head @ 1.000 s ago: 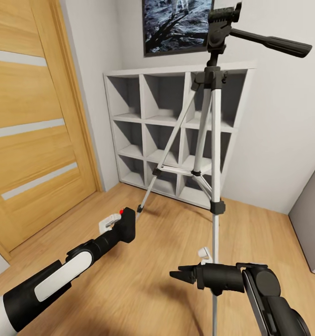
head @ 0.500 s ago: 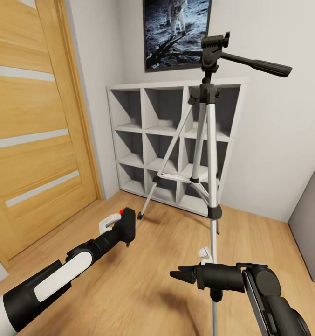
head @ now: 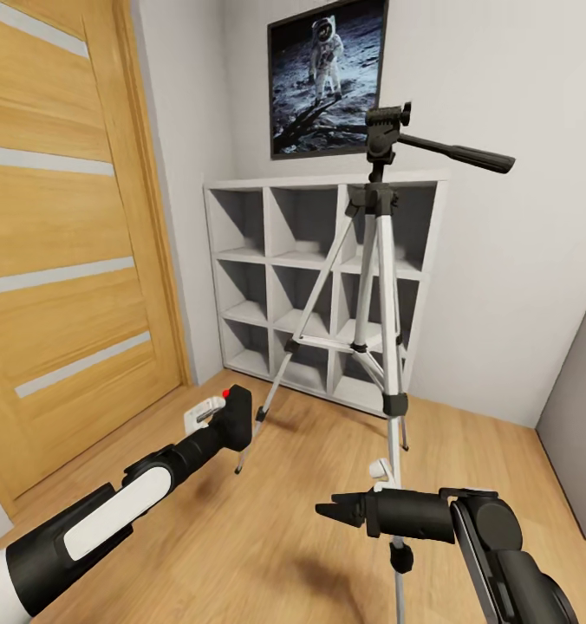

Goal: Attach the digital camera to the camera tripod in the bedroom.

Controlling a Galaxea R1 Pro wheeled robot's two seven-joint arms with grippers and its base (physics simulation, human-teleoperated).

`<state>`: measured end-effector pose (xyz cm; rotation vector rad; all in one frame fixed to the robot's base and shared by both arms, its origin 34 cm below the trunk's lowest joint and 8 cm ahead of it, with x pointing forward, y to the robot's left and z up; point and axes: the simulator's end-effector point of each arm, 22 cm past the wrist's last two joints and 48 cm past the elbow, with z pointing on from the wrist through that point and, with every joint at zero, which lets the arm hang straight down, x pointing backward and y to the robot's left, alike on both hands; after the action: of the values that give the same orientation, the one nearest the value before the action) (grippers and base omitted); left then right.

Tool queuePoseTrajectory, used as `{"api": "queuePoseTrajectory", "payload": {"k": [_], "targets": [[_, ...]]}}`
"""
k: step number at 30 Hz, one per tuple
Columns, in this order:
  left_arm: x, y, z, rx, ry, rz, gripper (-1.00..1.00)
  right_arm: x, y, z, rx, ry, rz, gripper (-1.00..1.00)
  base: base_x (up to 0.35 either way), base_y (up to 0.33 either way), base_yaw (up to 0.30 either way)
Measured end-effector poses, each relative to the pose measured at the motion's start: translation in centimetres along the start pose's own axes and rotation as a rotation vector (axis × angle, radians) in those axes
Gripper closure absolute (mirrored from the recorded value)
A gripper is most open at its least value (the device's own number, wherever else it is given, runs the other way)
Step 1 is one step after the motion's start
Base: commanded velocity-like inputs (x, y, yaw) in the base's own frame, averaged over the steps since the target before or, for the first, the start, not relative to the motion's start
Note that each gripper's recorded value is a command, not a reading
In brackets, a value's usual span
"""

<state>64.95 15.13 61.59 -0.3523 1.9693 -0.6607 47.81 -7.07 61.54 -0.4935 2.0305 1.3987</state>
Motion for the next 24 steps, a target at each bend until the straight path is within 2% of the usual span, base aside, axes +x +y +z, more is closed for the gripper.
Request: {"api": "queuePoseTrajectory", "payload": {"k": [24], "targets": [[-4.4,-3.2,-0.6,0.000,0.002,-0.002,1.00,-4.6,2.7,-1.0,0.008,0.003,0.000,-1.00,0.000,0.000,0.000]]}}
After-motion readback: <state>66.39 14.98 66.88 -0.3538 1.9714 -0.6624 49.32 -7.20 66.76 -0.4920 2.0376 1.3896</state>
